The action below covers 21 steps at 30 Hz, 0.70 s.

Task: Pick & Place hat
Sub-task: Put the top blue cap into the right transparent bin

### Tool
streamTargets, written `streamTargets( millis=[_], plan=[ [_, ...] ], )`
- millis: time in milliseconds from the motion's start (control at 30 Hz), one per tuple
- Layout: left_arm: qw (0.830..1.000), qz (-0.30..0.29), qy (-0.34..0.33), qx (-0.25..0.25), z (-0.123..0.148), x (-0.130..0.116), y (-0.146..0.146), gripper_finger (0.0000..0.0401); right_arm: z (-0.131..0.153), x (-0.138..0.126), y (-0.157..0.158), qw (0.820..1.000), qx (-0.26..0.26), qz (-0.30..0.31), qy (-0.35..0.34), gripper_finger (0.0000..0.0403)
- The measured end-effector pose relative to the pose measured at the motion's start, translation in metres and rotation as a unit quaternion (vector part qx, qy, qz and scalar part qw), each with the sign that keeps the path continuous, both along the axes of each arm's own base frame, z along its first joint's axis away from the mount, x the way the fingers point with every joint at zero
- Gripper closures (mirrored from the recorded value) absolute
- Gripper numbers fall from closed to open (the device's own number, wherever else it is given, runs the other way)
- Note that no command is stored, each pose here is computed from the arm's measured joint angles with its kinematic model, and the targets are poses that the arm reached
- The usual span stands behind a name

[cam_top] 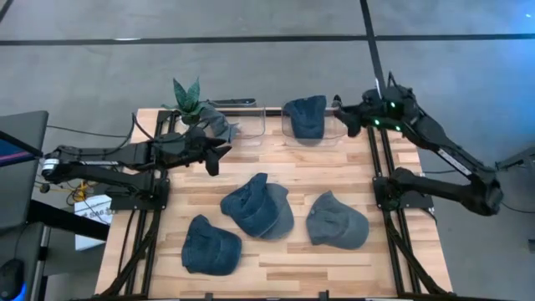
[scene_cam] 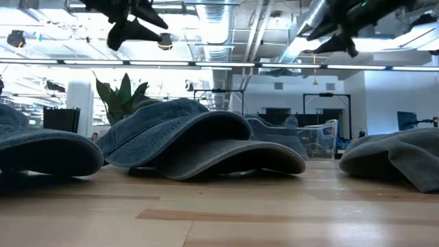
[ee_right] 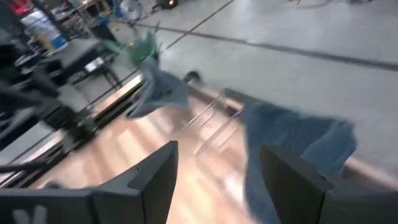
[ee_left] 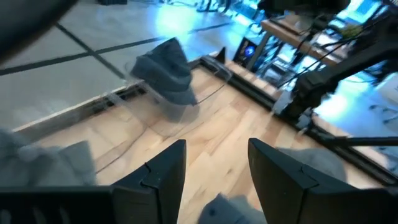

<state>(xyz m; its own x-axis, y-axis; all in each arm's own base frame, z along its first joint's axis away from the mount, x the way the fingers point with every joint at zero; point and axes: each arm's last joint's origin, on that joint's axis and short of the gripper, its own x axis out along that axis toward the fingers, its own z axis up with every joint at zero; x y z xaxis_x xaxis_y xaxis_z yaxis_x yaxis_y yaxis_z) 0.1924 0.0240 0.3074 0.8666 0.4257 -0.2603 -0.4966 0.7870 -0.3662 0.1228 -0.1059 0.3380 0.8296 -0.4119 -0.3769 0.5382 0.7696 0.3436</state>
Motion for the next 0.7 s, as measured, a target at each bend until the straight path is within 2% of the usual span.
streamTargets(
  millis=[200, 367, 567, 700],
  plan=[
    [0.999, -0.025, 0.029, -0.032, -0.006, 0.031, -0.016, 0.0237, -0.009, -0.003, 0.039, 0.995, 0.05, 0.06, 0.056, 0.0199],
    [0.994, -0.023, 0.079, -0.075, -0.013, 0.054, -0.037, 0.0237, -0.016, 0.009, 0.056, 0.99, 0.04, 0.089, 0.102, 0.0198],
    [0.97, 0.004, 0.176, -0.169, -0.023, 0.05, -0.064, 0.0237, -0.02, 0.024, 0.064, 0.985, 0.027, 0.119, 0.125, 0.0198],
    [0.952, 0.01, 0.23, -0.204, -0.038, 0.046, -0.083, 0.0237, -0.024, 0.031, 0.067, 0.98, 0.021, 0.14, 0.142, 0.0198]
  ],
)
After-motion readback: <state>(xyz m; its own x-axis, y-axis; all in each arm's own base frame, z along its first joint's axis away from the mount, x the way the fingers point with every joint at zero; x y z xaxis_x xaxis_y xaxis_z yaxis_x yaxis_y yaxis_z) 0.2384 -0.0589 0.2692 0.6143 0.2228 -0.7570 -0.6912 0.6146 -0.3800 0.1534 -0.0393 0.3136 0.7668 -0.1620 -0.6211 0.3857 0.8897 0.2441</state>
